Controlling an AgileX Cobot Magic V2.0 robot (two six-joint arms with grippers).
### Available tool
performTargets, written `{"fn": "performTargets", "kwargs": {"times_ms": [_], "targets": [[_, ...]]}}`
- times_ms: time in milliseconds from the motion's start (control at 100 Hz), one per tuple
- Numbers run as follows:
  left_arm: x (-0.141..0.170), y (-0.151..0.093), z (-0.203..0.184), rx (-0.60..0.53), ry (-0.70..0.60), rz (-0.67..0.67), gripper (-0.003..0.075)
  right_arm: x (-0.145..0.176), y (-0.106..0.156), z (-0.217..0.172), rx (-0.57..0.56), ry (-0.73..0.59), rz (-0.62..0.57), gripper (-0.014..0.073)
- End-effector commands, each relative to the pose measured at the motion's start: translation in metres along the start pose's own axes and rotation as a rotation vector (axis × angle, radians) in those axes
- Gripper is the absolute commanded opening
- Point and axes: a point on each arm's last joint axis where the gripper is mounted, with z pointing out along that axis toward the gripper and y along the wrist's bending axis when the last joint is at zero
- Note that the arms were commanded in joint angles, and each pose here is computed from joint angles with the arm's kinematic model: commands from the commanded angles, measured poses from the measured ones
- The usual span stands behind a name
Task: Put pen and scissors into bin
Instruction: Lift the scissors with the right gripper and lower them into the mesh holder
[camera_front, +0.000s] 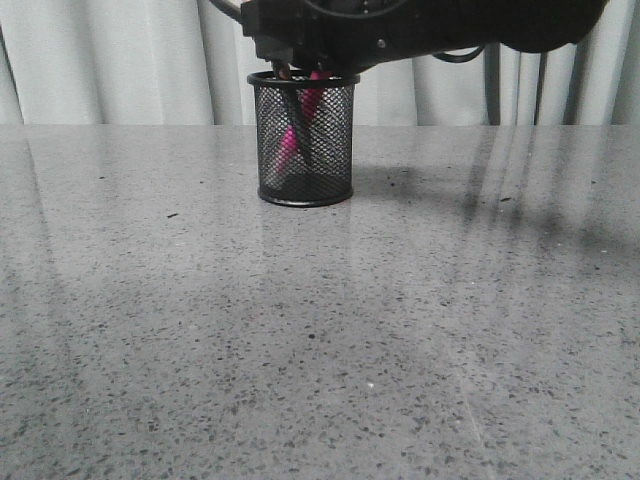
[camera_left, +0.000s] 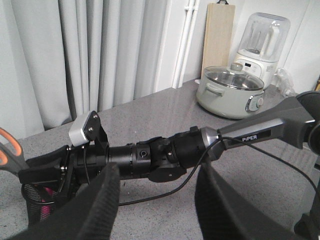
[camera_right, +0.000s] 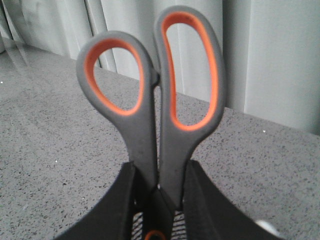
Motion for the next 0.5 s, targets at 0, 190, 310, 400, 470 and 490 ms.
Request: {"fn": "performTargets", "kwargs": {"times_ms": [0, 190, 310, 400, 470, 490], "targets": [[-0.0133, -0.0013, -0.0029, -0.001, -0.102, -0.021, 0.0313, -0.0296, 0.0014, -0.006, -0.013, -0.117, 0.025, -0.0073], [-0.0137, -0.0009, -0.003, -0.005, -0.105, -0.017, 0.0313, -0.0211, -0.0016, -0.004, 0.015, -0.05, 0.086, -0.0073], [-0.0137, -0.0008, -0.003, -0.006, -0.106, -0.015, 0.0313, -0.0205, -0.001, -0.0039, 0.015, -0.045, 0.111, -0.0072], [-0.0137, -0.0008, -0.003, -0.006, -0.106, -0.015, 0.0313, -0.0224, -0.0006, -0.0046, 0.011, -0.053, 0.154, -0.0071], [-0.0137, -0.0008, -0.003, -0.006, -0.106, -0.015, 0.0313, -0.025, 0.0001, -0.0054, 0.004, -0.068, 0.165, -0.0032], [-0.0137, -0.0008, -0.003, -0.006, -0.106, -0.015, 0.0313, -0.0254, 0.0002, -0.0054, 0.002, -0.071, 0.165, -0.001]]}}
